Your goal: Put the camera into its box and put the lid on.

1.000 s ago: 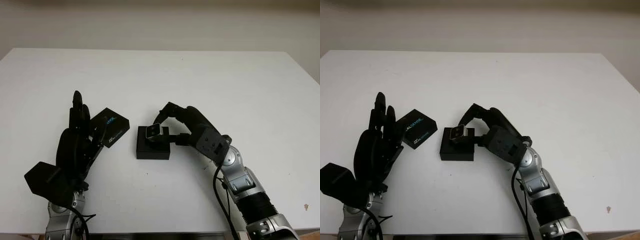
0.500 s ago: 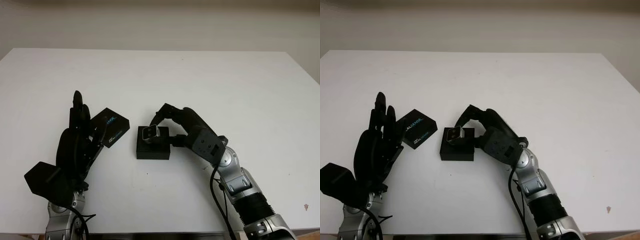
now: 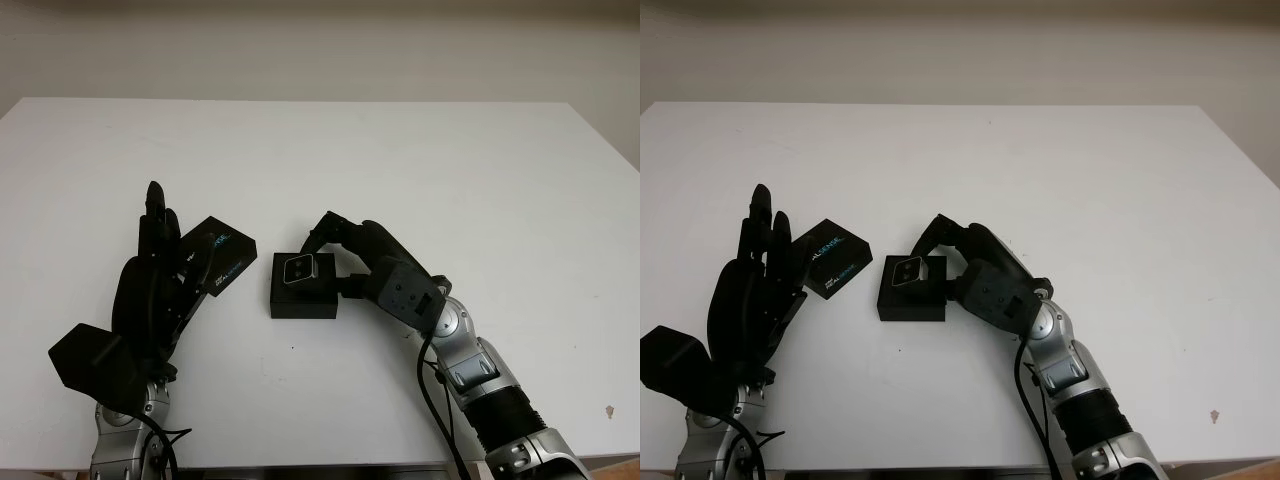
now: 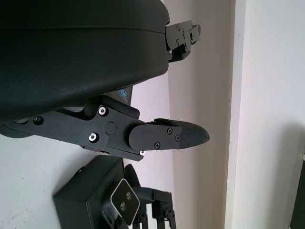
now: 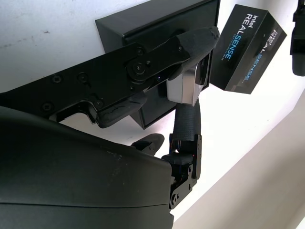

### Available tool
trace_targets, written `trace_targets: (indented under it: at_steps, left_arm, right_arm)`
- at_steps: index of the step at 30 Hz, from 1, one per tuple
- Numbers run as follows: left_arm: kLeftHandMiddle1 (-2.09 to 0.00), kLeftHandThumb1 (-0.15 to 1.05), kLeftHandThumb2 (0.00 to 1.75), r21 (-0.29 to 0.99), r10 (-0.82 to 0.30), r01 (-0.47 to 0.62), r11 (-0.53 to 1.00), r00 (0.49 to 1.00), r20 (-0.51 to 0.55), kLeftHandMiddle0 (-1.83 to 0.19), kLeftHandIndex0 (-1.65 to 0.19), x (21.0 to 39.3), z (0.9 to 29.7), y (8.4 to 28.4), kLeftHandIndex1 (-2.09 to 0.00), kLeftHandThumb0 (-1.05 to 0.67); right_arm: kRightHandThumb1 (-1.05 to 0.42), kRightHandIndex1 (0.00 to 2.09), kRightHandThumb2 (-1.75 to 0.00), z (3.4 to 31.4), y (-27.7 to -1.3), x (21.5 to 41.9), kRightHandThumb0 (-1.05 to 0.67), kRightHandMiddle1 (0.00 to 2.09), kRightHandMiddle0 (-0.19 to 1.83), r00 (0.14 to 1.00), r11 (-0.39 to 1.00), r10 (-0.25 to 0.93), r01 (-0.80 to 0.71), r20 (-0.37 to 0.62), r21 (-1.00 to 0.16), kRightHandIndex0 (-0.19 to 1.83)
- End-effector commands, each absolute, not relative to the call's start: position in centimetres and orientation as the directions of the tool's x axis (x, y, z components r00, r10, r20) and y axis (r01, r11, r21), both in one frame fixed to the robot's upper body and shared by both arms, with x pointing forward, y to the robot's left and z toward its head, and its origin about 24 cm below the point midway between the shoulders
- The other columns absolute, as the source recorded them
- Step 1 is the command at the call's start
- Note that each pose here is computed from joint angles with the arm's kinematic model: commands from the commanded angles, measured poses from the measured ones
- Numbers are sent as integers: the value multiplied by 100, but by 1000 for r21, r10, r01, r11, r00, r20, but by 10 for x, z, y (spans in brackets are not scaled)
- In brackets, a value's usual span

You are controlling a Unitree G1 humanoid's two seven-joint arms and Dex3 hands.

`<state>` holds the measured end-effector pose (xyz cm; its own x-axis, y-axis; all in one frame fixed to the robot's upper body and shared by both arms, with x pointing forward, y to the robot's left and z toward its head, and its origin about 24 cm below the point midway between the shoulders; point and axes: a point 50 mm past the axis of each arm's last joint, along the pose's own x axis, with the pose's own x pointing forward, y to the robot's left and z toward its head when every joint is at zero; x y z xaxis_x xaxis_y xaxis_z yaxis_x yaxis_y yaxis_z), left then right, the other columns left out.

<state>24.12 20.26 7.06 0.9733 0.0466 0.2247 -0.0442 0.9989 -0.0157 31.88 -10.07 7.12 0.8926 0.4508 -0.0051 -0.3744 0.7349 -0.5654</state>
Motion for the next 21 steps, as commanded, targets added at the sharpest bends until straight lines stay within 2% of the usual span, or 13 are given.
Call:
trace_targets:
  at_steps: [1, 21]
  left_arm:
    - [-5, 105, 34, -4, 41, -41, 999, 969, 242, 14, 17, 239, 75, 203, -6, -51]
    - [-5, 105, 33, -8, 42, -41, 999, 970, 241, 14, 17, 239, 74, 204, -5, -51]
  right_arm:
    - [-101, 31, -5, 69, -97, 317, -38, 167, 35, 889, 743, 458, -383, 0, -549, 32]
    - [-100, 29, -5, 65, -91, 311, -39, 164, 37, 877, 692, 480, -384, -7, -611, 31]
